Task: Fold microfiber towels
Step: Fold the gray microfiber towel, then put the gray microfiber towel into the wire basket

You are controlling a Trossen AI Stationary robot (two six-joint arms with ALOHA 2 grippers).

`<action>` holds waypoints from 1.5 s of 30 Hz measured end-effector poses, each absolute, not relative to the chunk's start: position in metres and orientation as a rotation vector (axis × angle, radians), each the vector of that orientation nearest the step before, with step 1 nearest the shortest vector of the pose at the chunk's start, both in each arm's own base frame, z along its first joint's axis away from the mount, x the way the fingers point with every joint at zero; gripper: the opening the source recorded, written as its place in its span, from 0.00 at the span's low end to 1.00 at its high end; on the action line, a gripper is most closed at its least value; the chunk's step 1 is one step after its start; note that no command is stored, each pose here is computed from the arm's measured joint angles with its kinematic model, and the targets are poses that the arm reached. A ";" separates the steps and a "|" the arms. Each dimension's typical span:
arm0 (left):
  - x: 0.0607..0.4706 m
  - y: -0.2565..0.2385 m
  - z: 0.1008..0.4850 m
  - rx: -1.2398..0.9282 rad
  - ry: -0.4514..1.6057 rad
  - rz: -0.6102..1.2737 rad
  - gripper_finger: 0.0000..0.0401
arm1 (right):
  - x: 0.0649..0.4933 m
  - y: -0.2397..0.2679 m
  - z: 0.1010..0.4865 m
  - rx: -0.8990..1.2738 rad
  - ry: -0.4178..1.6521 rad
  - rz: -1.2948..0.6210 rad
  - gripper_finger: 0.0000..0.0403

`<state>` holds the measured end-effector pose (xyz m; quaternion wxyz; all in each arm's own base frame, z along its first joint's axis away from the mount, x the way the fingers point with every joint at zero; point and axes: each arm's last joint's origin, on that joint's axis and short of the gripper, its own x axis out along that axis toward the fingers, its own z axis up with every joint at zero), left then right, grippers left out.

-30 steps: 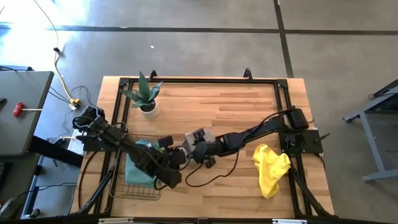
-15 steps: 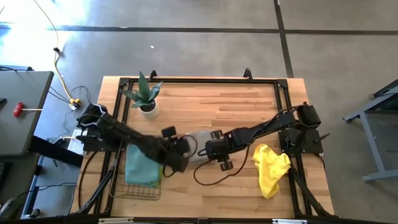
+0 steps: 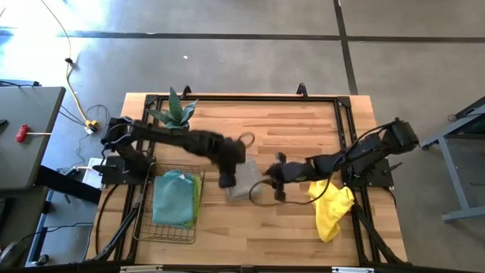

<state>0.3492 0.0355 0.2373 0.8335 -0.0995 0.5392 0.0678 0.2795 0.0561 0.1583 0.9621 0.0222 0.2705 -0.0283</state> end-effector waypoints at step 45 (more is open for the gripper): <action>0.368 0.036 0.182 -0.294 1.288 0.229 0.23 | 0.259 0.046 0.161 -0.185 0.824 -0.240 0.32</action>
